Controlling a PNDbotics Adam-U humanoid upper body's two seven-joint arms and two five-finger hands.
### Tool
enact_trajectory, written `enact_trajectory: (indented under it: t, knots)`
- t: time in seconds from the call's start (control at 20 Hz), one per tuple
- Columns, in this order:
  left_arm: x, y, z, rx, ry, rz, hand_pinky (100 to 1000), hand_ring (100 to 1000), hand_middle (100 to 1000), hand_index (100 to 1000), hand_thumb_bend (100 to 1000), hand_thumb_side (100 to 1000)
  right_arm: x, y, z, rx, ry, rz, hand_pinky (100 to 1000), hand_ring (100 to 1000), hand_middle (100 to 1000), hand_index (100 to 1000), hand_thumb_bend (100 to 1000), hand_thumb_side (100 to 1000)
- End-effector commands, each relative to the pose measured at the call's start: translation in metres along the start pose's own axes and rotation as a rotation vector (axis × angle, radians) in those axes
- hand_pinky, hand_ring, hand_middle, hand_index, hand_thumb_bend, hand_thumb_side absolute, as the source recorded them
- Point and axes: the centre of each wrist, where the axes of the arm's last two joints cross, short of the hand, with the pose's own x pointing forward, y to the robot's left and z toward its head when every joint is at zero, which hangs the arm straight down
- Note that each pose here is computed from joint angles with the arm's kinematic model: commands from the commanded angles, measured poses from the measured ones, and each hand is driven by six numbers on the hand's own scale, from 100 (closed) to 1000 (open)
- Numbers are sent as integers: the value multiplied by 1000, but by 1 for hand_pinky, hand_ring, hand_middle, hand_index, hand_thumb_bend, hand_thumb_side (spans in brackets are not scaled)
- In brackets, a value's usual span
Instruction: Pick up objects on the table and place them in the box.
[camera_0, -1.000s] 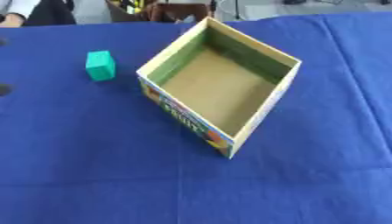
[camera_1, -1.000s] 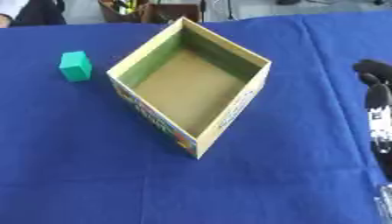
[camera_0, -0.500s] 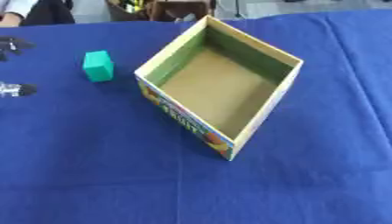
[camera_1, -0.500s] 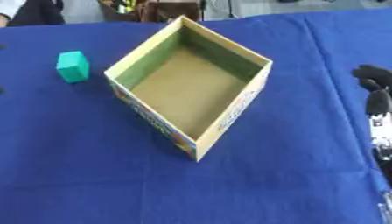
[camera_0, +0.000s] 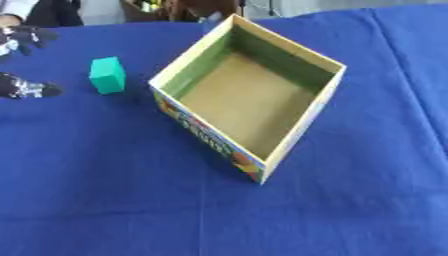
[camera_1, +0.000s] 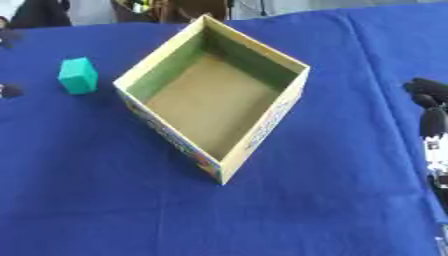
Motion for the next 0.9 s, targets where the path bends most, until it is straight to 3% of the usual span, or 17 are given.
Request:
enact_trajectory:
  t: [0.05,0.9]
  knots:
    - [-2,16,2,28,8,-38,746,852,915,1000,730,842,6,-2,-6,6,-36,10,891,909,740,845,100,802]
    - [-16,22,9,76,95,-58,769,873,927,1000,763,805,9,4,-15,36,-63,2,896,912,736,842,100,799]
